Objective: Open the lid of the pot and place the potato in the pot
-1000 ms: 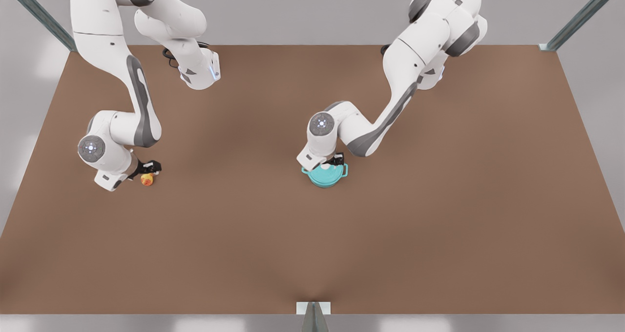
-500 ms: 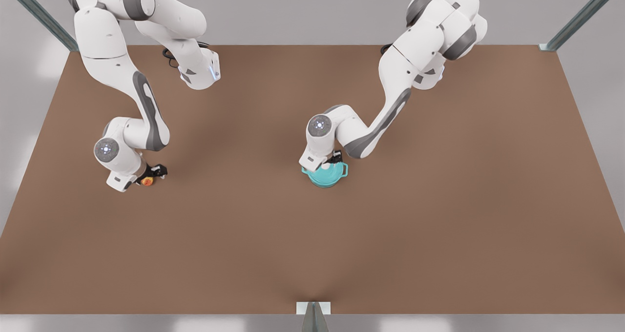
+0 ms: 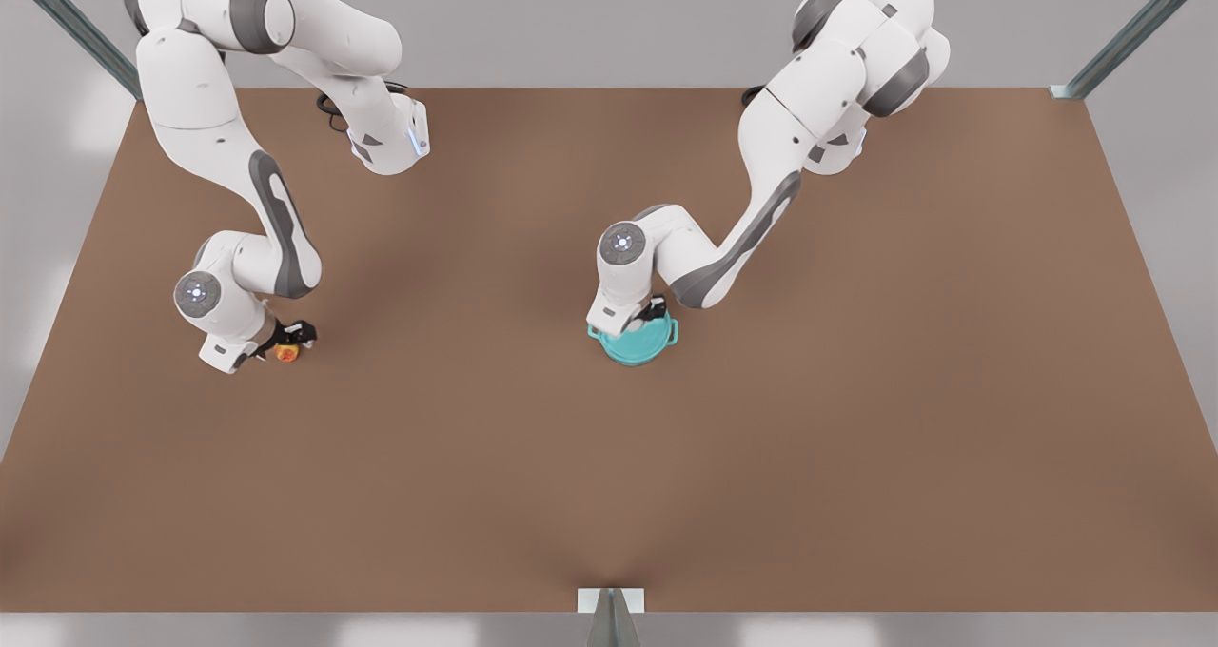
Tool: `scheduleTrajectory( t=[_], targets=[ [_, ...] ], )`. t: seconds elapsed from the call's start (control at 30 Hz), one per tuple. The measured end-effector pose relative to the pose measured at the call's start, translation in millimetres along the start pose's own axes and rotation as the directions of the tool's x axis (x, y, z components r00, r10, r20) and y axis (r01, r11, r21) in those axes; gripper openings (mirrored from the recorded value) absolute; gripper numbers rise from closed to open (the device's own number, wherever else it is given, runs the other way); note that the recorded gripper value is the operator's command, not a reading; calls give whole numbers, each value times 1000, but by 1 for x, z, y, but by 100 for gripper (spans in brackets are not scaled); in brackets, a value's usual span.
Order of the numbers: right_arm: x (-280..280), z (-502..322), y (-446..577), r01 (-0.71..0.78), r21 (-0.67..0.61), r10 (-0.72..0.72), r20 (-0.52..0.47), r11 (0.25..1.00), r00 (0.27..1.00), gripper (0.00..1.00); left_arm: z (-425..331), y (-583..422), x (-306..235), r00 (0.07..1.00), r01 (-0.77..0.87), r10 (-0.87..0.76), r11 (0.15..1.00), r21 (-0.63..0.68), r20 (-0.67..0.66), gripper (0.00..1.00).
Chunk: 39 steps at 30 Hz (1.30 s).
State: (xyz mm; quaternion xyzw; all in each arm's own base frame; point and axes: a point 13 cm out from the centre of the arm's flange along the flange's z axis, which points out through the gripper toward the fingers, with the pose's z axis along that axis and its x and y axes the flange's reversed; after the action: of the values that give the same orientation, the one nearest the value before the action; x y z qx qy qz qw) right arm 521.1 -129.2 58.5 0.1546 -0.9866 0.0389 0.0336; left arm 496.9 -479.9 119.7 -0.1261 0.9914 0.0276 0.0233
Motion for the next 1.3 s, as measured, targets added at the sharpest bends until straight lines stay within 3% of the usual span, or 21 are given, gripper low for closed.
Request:
scheduleTrajectory(
  t=[0.17, 0.3, 0.33, 0.37, 0.43, 0.53, 0.63, 0.7, 0.77, 1.0, 1.07, 1.17, 1.3],
  targets=[
    [5, 8, -2, 14, -5, -14, -11, 1000, 1000, 100, -17, 11, -70, 994, 103, -105, 994, 35, 43, 24],
    [11, 16, -6, 18, -12, -18, -23, 1000, 1000, 100, 62, 65, -188, 968, 237, -235, 972, -11, 91, 28],
    [12, 16, -6, 21, -13, -21, -24, 1000, 999, 100, 77, 80, -206, 964, 253, -250, 967, -12, 92, 36],
    [13, 17, -7, 23, -13, -24, -25, 1000, 999, 100, 82, 91, -219, 962, 260, -258, 966, -7, 93, 100],
    [15, 20, -7, 28, -16, -28, -30, 999, 999, 98, 63, 104, -239, 964, 246, -245, 969, 0, 102, 100],
    [16, 21, -7, 36, -18, -36, -31, 999, 999, 85, 3, 150, -276, 966, 244, -243, 970, -2, 89, 100],
    [15, 21, -6, 45, -18, -46, -32, 999, 998, 82, -130, 276, -326, 936, 348, -349, 937, 36, 36, 100],
    [12, 21, -2, 56, -20, -57, -29, 998, 998, 81, -212, 376, -261, 928, 372, -372, 928, 3, -17, 100],
    [11, 20, 0, 64, -20, -65, -28, 998, 998, 78, -251, 406, -226, 940, 337, -337, 941, -4, -63, 100],
    [8, 25, 7, 83, -28, -84, -31, 996, 996, 76, -253, 393, -214, 980, 106, -100, 994, 24, -171, 100],
    [7, 26, 7, 85, -28, -86, -32, 996, 996, 72, -251, 391, -212, 982, 51, -44, 998, 31, -181, 100],
    [7, 26, 8, 87, -29, -88, -32, 996, 996, 56, -250, 390, -210, 982, -18, 26, 999, 41, -189, 100],
    [2, 13, 7, 94, -24, -95, -17, 995, 995, 55, -249, 390, -208, 976, -92, 100, 994, 52, -193, 100]
  ],
)
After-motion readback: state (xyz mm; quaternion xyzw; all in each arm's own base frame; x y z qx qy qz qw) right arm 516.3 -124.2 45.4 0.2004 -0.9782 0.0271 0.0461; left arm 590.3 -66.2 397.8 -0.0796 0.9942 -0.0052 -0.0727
